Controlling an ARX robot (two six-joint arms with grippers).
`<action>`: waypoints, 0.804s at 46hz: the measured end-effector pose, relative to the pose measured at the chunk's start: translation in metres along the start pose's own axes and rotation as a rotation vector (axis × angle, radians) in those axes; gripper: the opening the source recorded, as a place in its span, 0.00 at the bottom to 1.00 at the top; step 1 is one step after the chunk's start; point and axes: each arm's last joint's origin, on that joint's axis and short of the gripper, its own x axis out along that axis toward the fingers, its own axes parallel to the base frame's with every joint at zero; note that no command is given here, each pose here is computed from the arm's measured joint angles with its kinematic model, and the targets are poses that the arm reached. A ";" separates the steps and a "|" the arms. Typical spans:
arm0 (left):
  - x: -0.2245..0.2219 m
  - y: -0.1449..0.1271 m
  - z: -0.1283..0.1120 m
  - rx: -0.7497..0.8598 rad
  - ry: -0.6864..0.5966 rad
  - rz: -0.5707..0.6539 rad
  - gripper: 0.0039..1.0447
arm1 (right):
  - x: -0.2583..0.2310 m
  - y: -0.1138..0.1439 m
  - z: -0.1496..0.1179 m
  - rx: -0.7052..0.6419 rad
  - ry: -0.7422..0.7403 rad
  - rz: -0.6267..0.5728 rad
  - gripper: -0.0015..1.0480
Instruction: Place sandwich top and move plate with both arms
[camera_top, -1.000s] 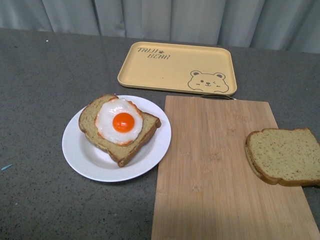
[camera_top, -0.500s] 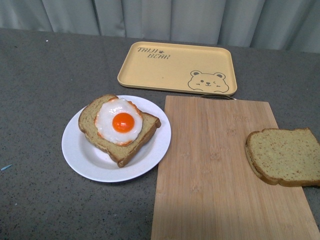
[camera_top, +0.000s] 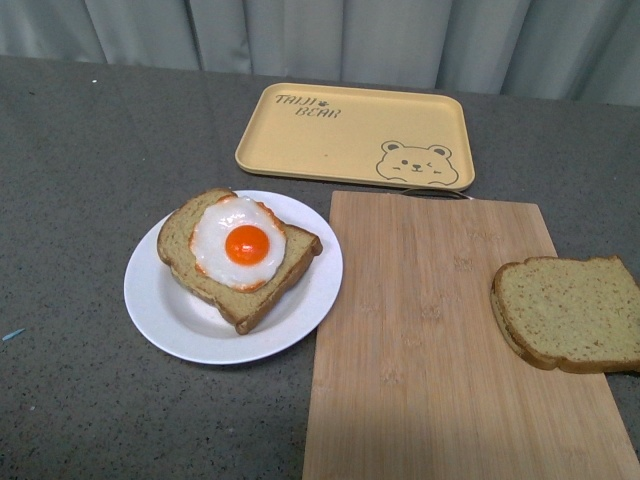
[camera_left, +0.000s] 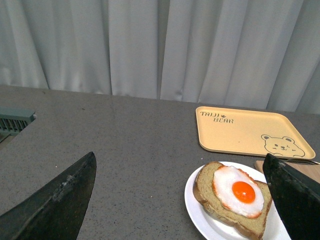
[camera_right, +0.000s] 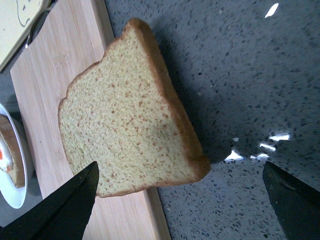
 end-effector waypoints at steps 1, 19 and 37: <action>0.000 0.000 0.000 0.000 0.000 0.000 0.94 | 0.003 0.000 0.000 0.001 0.012 0.001 0.91; 0.000 0.000 0.000 0.000 0.000 0.000 0.94 | 0.030 0.002 0.001 0.004 0.110 0.002 0.85; 0.000 0.000 0.000 0.000 0.000 0.000 0.94 | 0.036 0.001 0.002 -0.002 0.109 -0.008 0.14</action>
